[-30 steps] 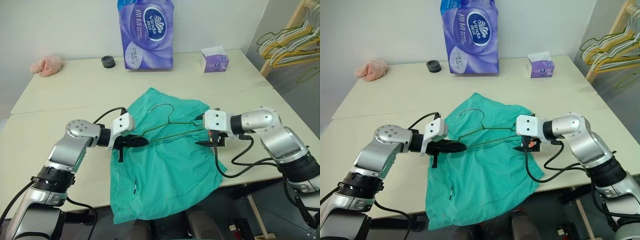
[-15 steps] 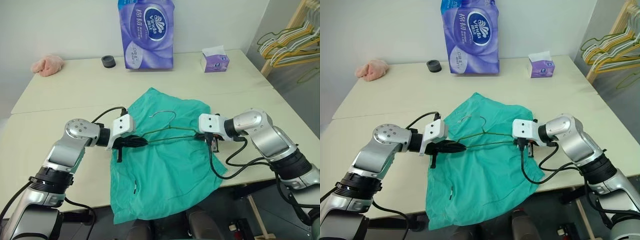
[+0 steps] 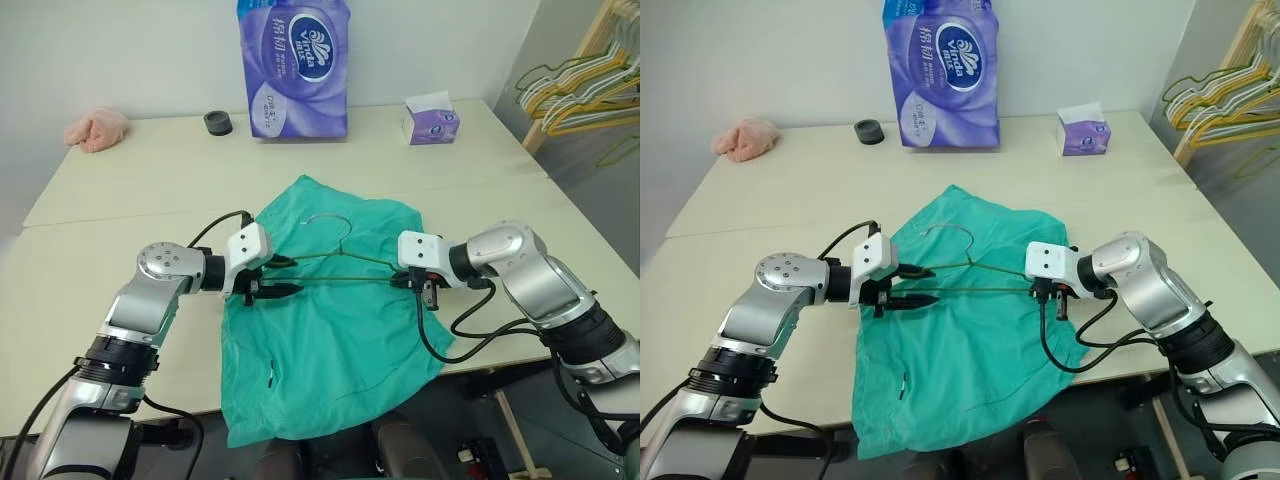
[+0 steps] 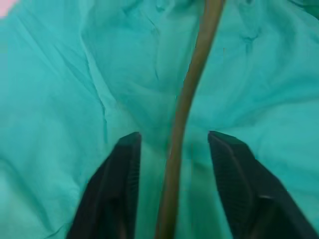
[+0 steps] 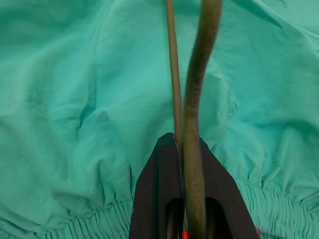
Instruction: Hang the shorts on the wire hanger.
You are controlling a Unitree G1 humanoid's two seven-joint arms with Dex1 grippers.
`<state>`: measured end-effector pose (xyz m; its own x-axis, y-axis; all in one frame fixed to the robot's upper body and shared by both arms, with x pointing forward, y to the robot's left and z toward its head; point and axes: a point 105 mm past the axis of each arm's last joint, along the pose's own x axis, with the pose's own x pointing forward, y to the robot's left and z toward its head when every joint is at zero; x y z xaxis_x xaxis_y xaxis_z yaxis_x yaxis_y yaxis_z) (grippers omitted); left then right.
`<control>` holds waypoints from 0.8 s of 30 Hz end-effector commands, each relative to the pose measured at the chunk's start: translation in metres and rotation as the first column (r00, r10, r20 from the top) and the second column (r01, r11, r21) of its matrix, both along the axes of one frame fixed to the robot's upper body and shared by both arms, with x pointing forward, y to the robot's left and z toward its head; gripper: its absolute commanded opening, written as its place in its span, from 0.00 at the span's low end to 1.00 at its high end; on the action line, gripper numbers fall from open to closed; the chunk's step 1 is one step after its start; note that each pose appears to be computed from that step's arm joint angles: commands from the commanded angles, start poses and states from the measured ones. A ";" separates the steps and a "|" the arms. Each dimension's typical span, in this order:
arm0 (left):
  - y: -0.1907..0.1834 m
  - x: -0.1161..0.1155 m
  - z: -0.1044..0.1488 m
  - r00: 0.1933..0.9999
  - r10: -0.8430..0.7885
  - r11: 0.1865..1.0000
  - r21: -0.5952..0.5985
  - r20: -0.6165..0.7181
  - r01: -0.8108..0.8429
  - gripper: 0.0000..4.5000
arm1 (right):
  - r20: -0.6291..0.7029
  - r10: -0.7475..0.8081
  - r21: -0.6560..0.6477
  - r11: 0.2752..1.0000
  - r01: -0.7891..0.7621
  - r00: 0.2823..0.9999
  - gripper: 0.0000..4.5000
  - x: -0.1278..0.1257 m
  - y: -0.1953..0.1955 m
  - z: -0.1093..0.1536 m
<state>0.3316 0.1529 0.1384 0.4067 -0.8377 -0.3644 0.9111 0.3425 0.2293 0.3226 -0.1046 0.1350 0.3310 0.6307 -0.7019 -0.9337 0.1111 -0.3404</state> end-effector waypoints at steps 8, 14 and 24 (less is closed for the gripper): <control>0.056 0.022 0.030 0.947 0.320 0.932 -0.186 0.014 -0.312 0.64 | -0.109 -0.227 0.140 0.961 0.240 0.968 0.00 -0.023 -0.046 0.011; 0.038 0.015 0.026 0.968 0.251 0.948 -0.204 0.012 -0.244 0.64 | -0.231 -0.440 0.209 0.849 0.486 0.868 0.00 -0.048 -0.087 0.003; -0.014 -0.023 0.022 0.988 -0.148 0.967 -0.214 -0.031 0.138 0.64 | -0.461 -0.648 0.225 0.575 0.787 0.606 0.00 -0.109 -0.147 -0.016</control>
<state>0.3120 0.1437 0.1479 0.3017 -0.9319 -0.2014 0.9534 0.2931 0.0721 0.2174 -0.2467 0.1077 0.5740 0.5083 -0.6420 -0.5377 0.8253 0.1727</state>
